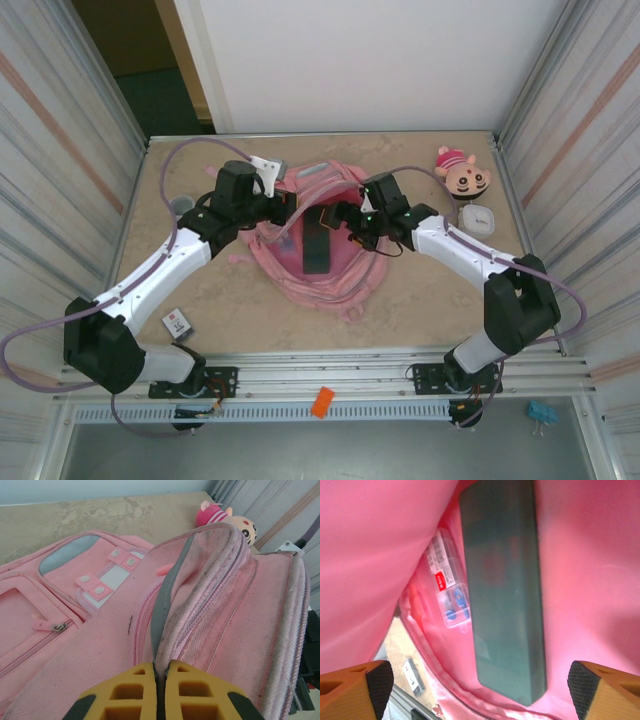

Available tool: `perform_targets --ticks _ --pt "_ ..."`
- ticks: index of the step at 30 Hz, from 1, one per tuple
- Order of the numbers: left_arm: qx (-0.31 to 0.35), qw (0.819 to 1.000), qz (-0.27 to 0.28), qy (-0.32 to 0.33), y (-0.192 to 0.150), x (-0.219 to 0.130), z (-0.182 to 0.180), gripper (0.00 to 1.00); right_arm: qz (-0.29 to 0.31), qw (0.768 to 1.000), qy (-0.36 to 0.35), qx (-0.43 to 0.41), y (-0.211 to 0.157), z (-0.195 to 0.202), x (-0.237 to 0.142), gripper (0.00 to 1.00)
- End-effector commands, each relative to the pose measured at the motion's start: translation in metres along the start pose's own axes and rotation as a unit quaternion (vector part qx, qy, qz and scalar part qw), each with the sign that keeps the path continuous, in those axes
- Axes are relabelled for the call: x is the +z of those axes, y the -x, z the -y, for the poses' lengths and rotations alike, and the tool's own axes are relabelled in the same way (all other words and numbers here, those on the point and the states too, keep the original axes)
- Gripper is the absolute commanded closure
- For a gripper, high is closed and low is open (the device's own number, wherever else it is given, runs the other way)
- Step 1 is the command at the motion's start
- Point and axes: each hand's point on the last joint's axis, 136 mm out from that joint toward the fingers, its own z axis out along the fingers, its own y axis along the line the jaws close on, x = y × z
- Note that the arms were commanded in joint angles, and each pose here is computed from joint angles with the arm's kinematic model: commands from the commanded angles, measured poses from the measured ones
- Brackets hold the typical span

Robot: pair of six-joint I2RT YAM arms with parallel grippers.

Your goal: Pack books, pencil case, and school supplies into a backpack

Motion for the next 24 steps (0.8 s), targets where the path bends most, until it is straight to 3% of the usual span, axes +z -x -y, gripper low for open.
perform_targets --ticks 1,7,10,18,24 --pt "0.02 0.995 0.1 -0.022 0.059 -0.031 0.018 1.0 -0.011 0.999 -0.03 0.003 -0.026 0.011 -0.013 0.12" --pt "0.016 0.995 0.099 -0.028 0.057 -0.029 0.019 1.0 -0.058 0.998 -0.013 0.031 -0.085 0.008 -0.003 0.37" --pt "0.015 0.995 0.098 -0.029 0.056 -0.029 0.019 1.0 -0.072 0.996 -0.003 0.045 -0.098 0.007 0.009 0.44" --pt "0.013 0.995 0.097 -0.029 0.054 -0.03 0.019 1.0 -0.097 0.992 0.005 0.076 -0.105 0.006 0.042 0.51" --pt "0.011 0.995 0.093 -0.025 0.051 -0.028 0.017 1.0 -0.068 0.994 0.019 0.081 -0.074 -0.001 0.062 0.56"
